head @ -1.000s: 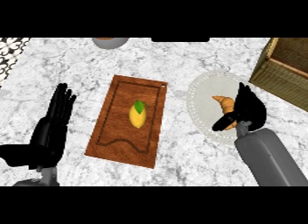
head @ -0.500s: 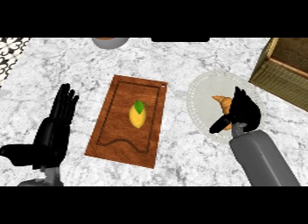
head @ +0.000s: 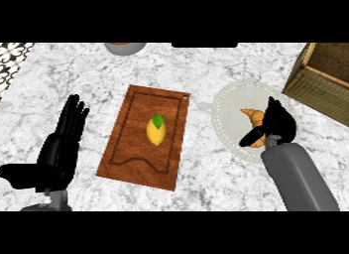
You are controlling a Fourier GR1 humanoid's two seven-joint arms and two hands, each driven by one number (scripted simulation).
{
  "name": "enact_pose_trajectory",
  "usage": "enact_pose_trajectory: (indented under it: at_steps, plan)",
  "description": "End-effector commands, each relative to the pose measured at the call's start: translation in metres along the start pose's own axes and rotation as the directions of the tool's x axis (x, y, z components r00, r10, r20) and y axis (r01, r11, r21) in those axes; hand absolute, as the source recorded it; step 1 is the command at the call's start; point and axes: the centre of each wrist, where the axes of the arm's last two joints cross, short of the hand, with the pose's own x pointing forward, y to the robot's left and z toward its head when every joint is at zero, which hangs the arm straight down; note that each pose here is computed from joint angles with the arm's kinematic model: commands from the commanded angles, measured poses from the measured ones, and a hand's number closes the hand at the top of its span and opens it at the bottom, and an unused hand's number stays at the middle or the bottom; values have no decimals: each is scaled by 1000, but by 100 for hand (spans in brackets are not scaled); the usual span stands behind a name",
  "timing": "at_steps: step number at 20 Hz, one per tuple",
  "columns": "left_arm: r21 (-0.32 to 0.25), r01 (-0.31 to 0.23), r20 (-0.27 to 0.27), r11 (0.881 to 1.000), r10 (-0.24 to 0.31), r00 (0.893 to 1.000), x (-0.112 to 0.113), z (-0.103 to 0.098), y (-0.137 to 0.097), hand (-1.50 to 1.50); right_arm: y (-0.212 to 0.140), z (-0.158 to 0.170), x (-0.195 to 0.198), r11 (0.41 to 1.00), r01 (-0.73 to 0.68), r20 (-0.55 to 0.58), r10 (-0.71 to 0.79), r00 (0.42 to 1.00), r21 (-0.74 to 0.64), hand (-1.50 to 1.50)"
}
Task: Pick the croissant from the placemat and place it in the basket
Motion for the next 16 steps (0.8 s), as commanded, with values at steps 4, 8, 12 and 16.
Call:
enact_pose_trajectory:
  at_steps: [4, 8, 12, 16]
  plan:
    - [8, 12, 0, 1000, -12, 1000, -13, -7, -12, 0, 14, 19, -7, 1000, 14, -8, -14, 1000, 0, -150]
    - [-1, 4, 16, 1000, -4, 1000, -13, -1, 11, 0, 13, -13, -15, 995, -40, 43, 36, 998, 88, 150]
    - [0, -2, -12, 1000, 2, 1000, -9, 4, -10, 0, 28, -14, -20, 990, -129, 88, 123, 988, 62, 150]
    - [5, -6, 7, 1000, 6, 1000, 5, 7, 0, 0, 15, -14, 9, 988, -155, 117, 151, 982, 25, 150]
